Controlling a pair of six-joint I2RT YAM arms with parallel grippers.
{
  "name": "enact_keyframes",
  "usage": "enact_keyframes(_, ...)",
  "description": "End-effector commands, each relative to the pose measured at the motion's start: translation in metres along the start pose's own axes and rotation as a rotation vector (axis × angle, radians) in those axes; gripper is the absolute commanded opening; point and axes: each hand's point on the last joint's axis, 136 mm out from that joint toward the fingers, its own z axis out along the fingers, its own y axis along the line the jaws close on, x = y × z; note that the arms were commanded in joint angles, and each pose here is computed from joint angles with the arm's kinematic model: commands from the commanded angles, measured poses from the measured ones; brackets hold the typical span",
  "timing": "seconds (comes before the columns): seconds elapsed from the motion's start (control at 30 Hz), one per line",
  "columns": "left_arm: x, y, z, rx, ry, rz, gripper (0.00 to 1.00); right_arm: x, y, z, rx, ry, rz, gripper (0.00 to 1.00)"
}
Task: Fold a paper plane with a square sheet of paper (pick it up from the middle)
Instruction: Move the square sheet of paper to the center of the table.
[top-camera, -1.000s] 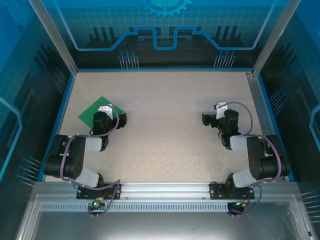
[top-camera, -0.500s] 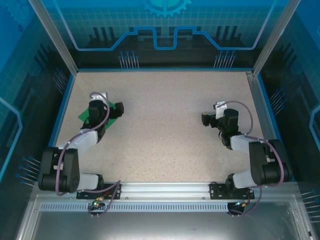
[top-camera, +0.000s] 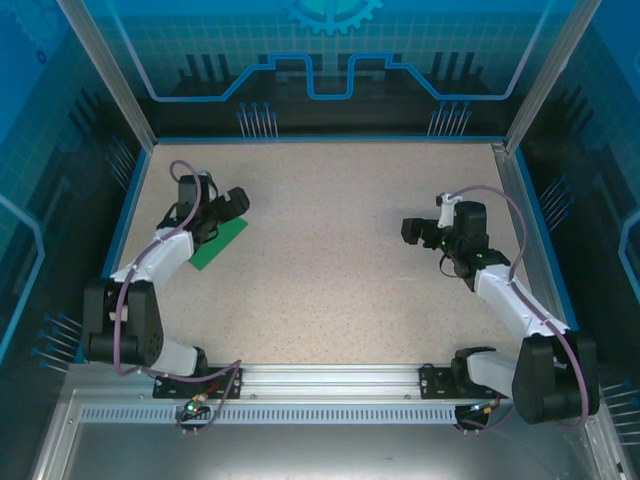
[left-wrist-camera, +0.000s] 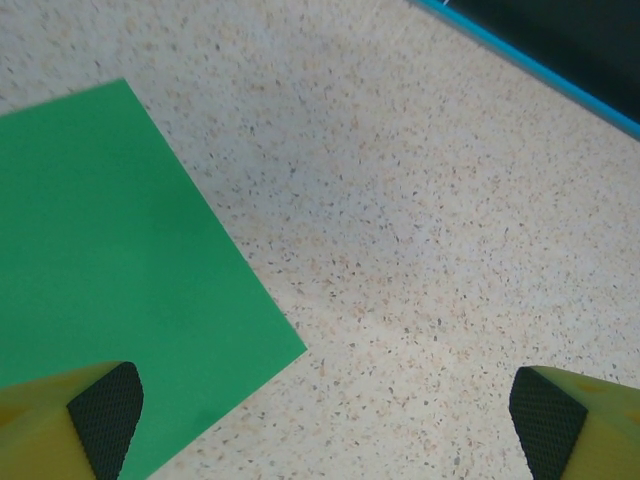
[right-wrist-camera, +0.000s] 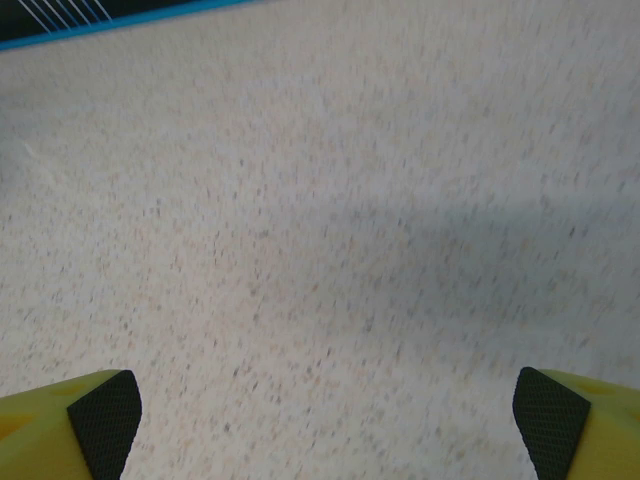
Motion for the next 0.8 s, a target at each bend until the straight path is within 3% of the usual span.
enact_keyframes(0.0, 0.022, 0.004, 0.015, -0.028, 0.158, -0.066, 0.98, 0.023, 0.013, 0.004, -0.062, 0.144, 0.082, 0.99)
enact_keyframes(0.13, 0.025, 0.009, 0.027, -0.055, 0.174, -0.112, 0.99, 0.028, 0.009, 0.009, -0.043, 0.178, 0.089, 1.00)
enact_keyframes(0.43, 0.050, 0.021, 0.051, -0.133, 0.331, -0.143, 0.98, 0.033, 0.007, 0.011, -0.030, 0.194, 0.100, 0.99)
enact_keyframes(0.77, 0.023, 0.025, 0.063, -0.189, 0.263, -0.055, 0.98, 0.040, 0.017, 0.014, -0.094, 0.226, 0.107, 0.99)
